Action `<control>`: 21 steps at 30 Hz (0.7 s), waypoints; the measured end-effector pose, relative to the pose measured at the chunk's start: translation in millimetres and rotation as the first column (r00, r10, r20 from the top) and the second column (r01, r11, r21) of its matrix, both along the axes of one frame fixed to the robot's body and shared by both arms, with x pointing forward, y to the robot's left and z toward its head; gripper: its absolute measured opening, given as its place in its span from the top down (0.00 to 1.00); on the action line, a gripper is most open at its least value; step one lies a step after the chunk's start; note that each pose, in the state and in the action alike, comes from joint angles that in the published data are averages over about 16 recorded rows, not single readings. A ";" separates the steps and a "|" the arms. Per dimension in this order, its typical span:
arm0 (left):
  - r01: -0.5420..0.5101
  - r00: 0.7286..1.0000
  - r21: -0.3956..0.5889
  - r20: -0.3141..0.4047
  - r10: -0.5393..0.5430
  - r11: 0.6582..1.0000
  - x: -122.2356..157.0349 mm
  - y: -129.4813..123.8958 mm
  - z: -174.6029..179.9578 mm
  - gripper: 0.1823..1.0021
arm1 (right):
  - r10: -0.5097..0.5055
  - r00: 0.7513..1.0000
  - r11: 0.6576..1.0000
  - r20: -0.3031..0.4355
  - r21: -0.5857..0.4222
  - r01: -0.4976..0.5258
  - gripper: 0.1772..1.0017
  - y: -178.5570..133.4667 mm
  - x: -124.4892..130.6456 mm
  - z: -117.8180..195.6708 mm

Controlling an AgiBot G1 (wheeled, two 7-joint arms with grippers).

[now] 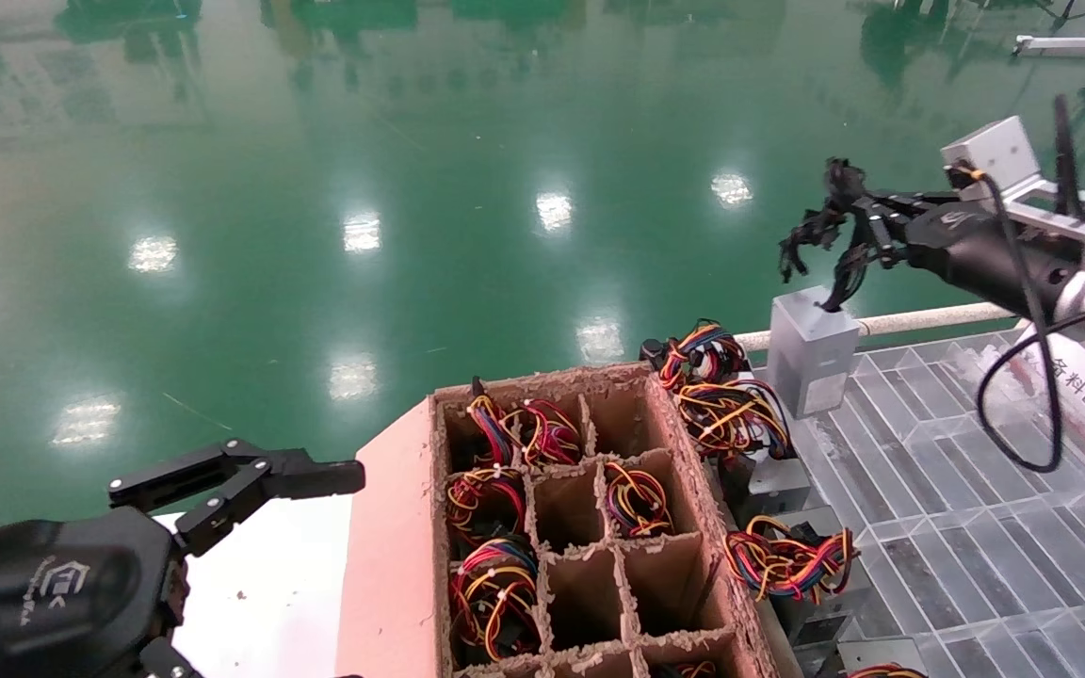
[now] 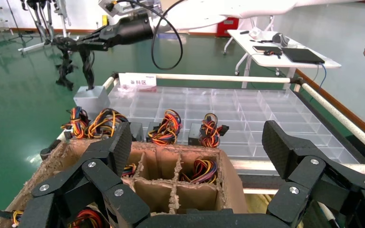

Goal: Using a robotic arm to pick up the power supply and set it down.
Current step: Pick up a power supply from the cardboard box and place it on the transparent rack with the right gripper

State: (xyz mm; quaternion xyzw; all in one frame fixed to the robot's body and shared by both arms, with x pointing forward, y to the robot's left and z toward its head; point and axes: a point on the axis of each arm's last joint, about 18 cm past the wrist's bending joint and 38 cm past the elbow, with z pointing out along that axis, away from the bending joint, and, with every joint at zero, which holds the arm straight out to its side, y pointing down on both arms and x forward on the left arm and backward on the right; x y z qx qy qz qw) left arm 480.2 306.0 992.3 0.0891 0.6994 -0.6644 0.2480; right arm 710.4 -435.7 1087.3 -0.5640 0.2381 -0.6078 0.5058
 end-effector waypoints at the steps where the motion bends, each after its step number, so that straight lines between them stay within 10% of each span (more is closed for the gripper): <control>1: 0.000 1.000 0.000 0.000 0.000 1.000 0.0 0.0 0.0 0.00 | 0.004 1.000 1.000 -0.003 0.002 -0.004 0.97 2.4 1.1 -0.6; 21: 0.000 1.000 0.000 0.000 0.000 1.000 0.0 0.0 0.0 0.00 | 0.095 0.995 0.988 -0.023 0.128 -0.091 0.97 32.4 12.5 -8.5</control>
